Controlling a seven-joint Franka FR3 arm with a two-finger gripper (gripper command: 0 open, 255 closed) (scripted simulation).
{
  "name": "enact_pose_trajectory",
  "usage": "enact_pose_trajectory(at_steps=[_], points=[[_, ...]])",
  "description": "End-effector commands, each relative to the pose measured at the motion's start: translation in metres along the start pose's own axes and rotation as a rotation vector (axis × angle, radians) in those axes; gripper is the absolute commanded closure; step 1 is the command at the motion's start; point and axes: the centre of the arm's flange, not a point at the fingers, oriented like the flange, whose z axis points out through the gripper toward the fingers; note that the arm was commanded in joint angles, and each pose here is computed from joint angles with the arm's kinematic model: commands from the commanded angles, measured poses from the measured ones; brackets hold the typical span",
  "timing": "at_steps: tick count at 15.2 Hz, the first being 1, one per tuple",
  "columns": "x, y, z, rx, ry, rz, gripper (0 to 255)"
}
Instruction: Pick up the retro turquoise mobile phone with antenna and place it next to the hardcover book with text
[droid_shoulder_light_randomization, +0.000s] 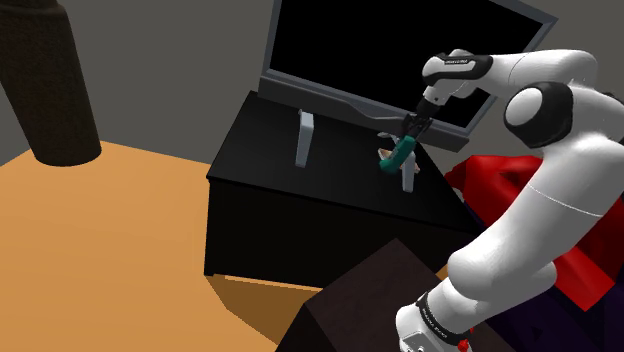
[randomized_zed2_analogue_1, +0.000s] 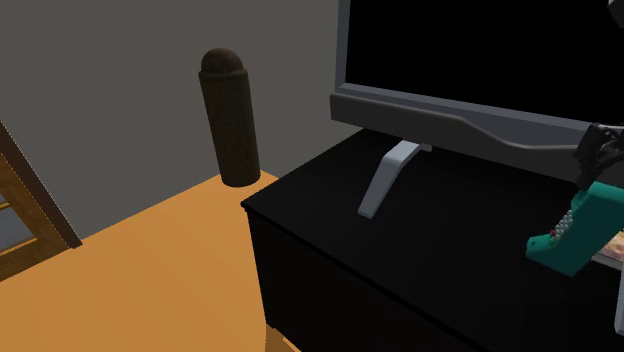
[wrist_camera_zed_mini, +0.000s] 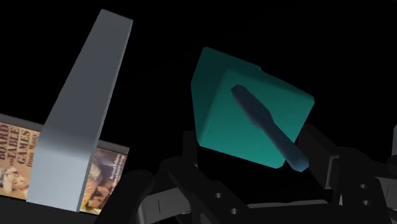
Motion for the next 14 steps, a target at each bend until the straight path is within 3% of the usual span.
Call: enact_pose_trajectory(at_steps=[1, 14], points=[[-0.008, 0.025, -0.003, 0.0, 0.001, -0.002, 255], [-0.046, 0.191, -0.014, 0.0, 0.001, -0.002, 255]])
